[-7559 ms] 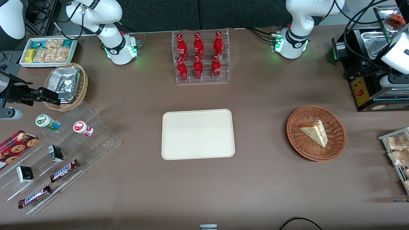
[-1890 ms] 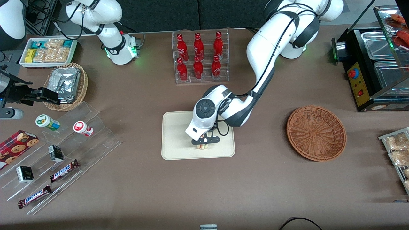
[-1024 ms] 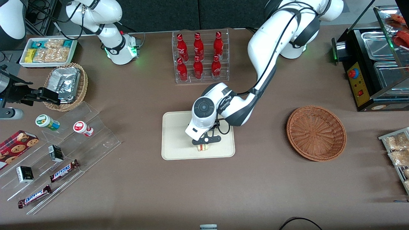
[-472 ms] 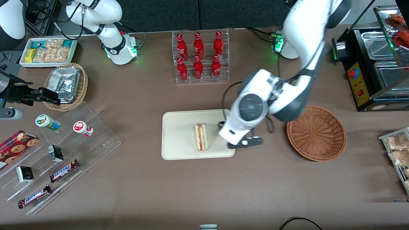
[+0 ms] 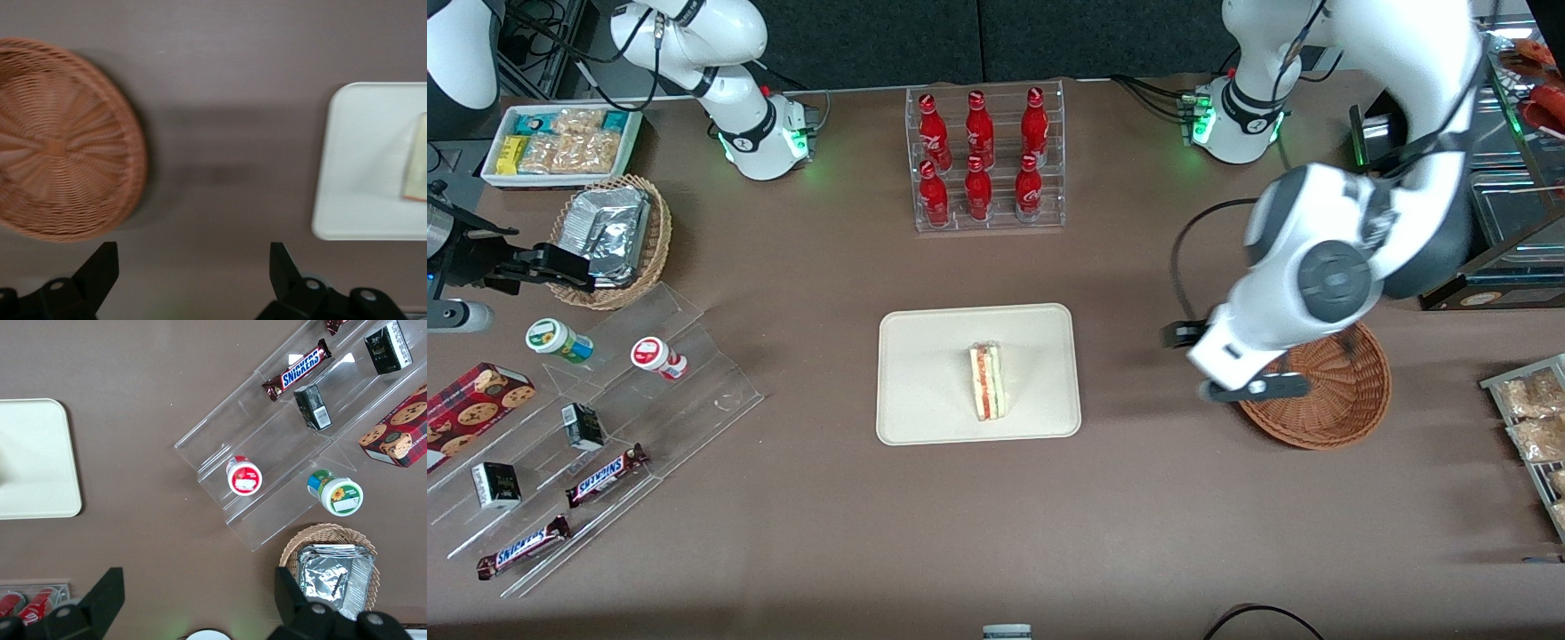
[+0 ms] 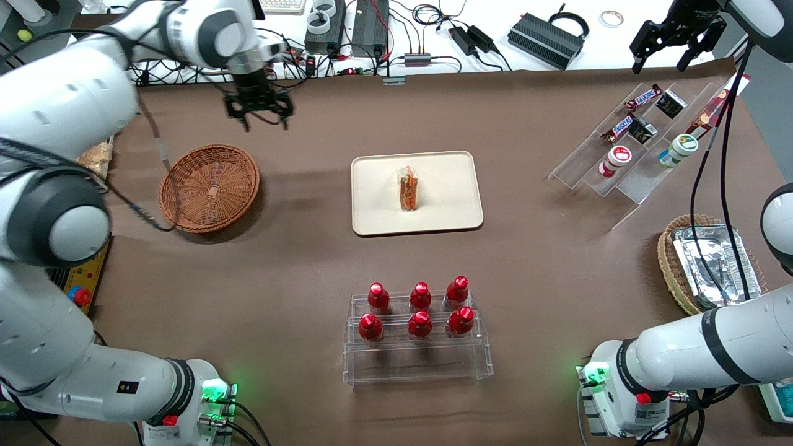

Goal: Place sandwich from basket to tray

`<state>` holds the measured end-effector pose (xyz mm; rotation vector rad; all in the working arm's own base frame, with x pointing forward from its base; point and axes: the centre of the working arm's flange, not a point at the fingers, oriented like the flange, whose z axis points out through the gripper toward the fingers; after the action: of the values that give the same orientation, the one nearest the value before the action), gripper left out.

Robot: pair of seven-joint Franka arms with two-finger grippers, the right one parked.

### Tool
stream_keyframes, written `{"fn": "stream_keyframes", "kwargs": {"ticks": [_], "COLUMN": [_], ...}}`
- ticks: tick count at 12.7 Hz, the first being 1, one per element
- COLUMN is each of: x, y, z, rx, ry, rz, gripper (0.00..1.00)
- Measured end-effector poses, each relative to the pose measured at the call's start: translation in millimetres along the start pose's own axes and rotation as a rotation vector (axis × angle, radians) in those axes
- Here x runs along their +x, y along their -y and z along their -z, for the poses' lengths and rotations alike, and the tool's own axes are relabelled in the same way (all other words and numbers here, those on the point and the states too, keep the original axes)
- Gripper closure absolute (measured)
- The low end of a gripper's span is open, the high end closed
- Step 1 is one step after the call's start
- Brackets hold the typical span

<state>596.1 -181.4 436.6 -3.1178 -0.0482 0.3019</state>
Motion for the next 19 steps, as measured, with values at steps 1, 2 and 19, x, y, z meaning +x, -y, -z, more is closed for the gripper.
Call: {"fn": "stream_keyframes", "kwargs": {"ticks": [1,2,19], "x": [-5.7,-12.6,-108.1], "y": [27.7,53.0,164.1], "z": [5.6,16.1,180.1], "rx": [0.000,-0.006,-0.033], "ry": [-0.002,-0.014,-0.187], "rz": [-0.017,-0.030,0.013], "gripper": [0.00,0.00,0.00]}}
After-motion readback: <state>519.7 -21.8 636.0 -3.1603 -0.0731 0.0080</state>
